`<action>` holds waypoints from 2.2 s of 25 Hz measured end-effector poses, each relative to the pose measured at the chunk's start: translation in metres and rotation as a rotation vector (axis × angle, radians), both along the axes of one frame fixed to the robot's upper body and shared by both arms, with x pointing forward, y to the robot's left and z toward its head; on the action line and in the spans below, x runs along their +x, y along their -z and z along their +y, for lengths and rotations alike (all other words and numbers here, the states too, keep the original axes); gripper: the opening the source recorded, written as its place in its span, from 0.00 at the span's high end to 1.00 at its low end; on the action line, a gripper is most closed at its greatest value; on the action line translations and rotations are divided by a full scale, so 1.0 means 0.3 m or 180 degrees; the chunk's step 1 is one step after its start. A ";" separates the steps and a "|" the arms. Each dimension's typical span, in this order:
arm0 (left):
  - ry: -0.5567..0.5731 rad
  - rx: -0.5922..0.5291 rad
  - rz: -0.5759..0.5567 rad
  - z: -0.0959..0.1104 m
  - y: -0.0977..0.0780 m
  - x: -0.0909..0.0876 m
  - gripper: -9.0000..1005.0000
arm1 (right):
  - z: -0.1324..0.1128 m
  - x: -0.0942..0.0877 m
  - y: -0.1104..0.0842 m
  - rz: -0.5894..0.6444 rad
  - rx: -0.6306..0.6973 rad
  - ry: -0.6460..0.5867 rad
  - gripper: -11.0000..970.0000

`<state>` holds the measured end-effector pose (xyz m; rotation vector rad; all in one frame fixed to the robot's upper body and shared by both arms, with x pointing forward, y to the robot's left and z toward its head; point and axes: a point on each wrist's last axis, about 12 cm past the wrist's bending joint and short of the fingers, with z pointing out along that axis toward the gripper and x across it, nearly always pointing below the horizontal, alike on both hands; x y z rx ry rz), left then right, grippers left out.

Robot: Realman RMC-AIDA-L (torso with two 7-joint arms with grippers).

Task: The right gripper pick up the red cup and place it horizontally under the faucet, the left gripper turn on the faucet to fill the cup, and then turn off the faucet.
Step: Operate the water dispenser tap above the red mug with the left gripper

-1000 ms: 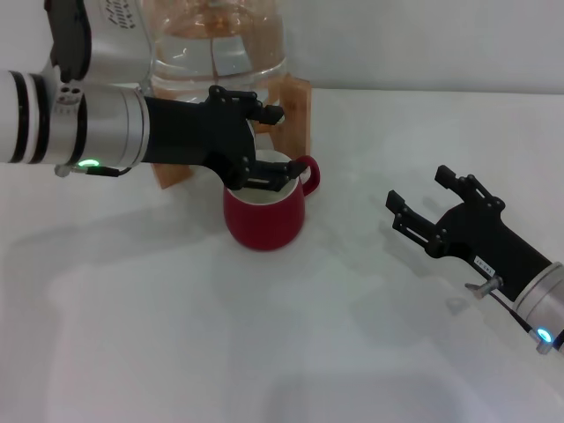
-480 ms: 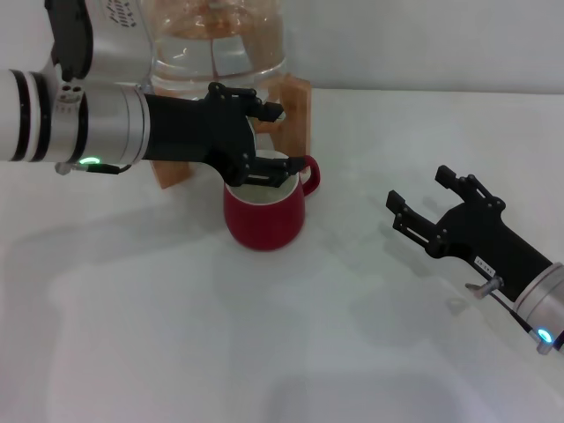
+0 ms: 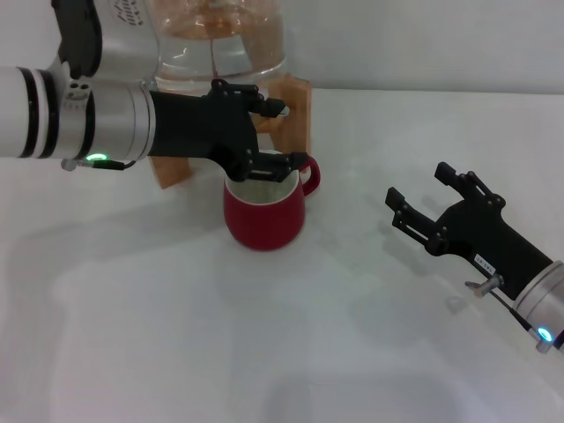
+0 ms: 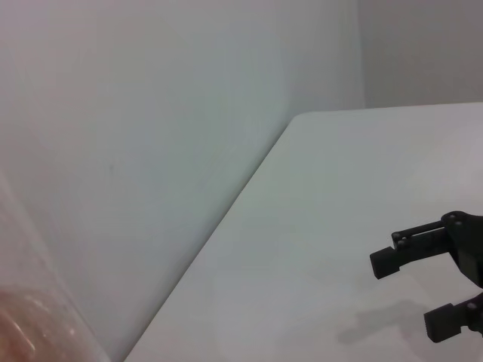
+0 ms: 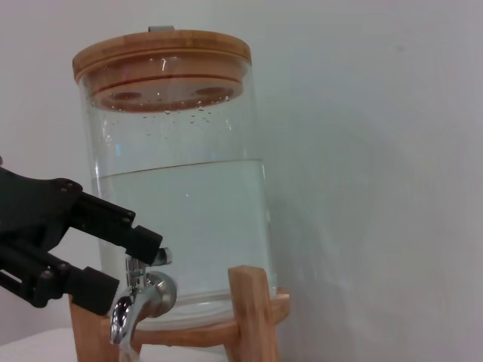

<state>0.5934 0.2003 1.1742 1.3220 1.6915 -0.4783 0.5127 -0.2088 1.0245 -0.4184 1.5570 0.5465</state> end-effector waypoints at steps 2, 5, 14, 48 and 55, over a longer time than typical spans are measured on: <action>-0.0004 -0.0002 -0.0002 -0.003 0.000 0.004 0.24 | 0.000 0.000 0.000 -0.0001 0.0000 -0.0001 0.10; -0.0017 -0.0003 -0.0012 -0.004 0.000 0.007 0.24 | 0.000 0.000 0.000 0.0000 0.0000 0.0001 0.10; -0.0070 -0.0005 -0.0066 -0.003 -0.001 0.015 0.25 | -0.001 0.000 0.000 0.0001 0.0002 0.0004 0.10; -0.0149 0.0056 -0.0193 -0.016 0.012 0.031 0.24 | -0.002 0.000 0.001 0.0002 -0.0004 0.0008 0.10; -0.0185 0.0061 -0.0230 -0.015 0.014 0.035 0.25 | -0.004 0.002 0.001 0.0000 -0.0006 0.0015 0.10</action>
